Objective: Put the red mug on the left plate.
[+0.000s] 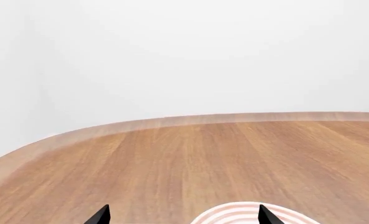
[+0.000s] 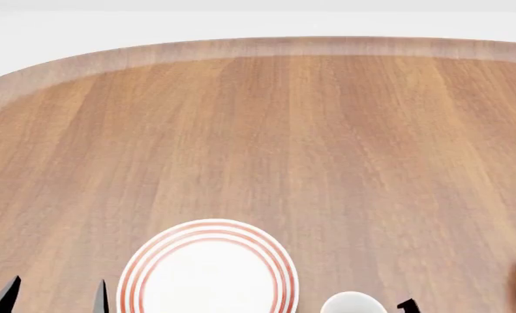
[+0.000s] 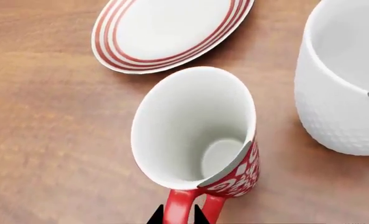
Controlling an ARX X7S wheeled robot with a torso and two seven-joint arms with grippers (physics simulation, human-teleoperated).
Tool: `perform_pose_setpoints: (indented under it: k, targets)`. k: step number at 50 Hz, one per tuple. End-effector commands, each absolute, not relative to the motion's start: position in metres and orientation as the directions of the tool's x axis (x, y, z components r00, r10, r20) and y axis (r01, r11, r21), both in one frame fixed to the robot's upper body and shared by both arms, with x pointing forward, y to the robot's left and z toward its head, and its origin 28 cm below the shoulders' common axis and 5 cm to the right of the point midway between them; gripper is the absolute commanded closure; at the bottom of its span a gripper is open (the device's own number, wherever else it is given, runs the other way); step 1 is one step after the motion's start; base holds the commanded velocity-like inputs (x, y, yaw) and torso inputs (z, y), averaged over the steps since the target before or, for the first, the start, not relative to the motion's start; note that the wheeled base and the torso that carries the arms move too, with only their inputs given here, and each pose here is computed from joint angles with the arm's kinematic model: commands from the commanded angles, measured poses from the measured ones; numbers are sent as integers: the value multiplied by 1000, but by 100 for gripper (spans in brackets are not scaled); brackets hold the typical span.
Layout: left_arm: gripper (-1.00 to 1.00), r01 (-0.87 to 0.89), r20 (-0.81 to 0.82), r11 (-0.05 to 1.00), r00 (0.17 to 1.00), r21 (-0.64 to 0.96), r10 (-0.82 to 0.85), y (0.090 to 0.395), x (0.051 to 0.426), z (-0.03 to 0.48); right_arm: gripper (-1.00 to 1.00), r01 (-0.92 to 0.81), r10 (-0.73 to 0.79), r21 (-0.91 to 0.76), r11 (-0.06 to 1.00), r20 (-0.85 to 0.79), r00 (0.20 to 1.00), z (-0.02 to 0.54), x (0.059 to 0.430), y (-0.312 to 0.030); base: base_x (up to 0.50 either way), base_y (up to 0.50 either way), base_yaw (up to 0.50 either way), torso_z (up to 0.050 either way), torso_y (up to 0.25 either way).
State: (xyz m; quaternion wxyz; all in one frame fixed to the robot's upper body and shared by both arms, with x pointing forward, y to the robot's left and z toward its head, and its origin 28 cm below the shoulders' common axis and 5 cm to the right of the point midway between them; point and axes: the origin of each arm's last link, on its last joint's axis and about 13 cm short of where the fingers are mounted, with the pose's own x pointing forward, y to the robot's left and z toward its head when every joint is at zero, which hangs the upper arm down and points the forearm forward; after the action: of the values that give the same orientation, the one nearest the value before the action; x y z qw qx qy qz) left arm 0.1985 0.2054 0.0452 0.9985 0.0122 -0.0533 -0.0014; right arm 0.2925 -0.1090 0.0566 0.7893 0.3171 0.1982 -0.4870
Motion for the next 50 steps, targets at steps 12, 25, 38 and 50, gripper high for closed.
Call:
perform_pose_setpoints:
  k: [12,25,38,50]
  targets:
    - [-100,1,110,1000,994,28,-4,206,198,46,100,784,-600,444,433,-507,619,95,266,-98,0,0,0,0,0]
    - [-100,0,110,1000,994,30,-3,206,198,45,100,589,-445,544,597,-386,808,120,243,-76,0,0,0,0,0]
    - [-100,-2,111,1000,994,30,-2,206,198,45,100,340,-266,636,693,-213,940,135,224,-61,0,0,0,0,0]
    - [-100,-4,113,1000,994,29,0,206,198,46,100,116,-87,644,757,-77,993,145,206,-50,0,0,0,0,1]
